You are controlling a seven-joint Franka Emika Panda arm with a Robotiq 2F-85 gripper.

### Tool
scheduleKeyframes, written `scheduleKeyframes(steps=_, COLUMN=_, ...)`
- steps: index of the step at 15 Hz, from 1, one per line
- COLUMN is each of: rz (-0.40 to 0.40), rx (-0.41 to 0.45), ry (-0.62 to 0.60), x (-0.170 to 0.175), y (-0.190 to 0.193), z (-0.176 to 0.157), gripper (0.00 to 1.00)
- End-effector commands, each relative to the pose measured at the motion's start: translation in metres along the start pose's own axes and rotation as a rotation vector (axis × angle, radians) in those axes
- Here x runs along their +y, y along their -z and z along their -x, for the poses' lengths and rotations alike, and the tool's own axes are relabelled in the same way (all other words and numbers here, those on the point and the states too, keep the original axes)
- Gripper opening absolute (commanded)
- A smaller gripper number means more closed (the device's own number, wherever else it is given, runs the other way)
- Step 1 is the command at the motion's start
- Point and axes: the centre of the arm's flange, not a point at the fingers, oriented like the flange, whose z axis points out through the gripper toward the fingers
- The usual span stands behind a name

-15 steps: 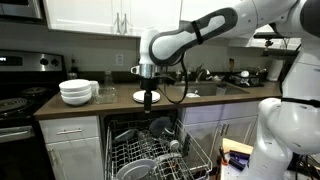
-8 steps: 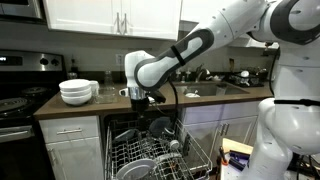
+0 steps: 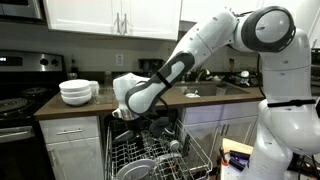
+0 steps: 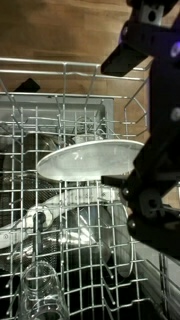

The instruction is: Take the plate from the dishwasher and stack it on the plates on the counter

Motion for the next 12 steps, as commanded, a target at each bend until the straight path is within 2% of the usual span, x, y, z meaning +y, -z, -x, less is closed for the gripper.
scheduleKeyframes(steps=1, rz=0.052, rx=-0.054, ry=-0.005, x=0.012, y=-0.031, z=-0.023, gripper=1.0)
scheduleKeyframes(steps=2, rz=0.049, rx=-0.078, ry=-0.005, x=0.015, y=-0.035, z=-0.025, gripper=1.0)
scheduleKeyframes(steps=3, rz=0.028, rx=-0.052, ry=0.007, x=0.007, y=-0.028, z=-0.01, gripper=1.0)
scheduleKeyframes(steps=7, rz=0.03, rx=-0.07, ry=0.007, x=0.012, y=-0.041, z=-0.018, gripper=1.0)
scheduleKeyframes(steps=9, rz=0.08, rx=-0.072, ry=0.005, x=0.011, y=-0.052, z=-0.023, gripper=1.0)
scheduleKeyframes(steps=12, rz=0.111, rx=-0.031, ry=0.018, x=0.015, y=-0.059, z=-0.027, gripper=1.0)
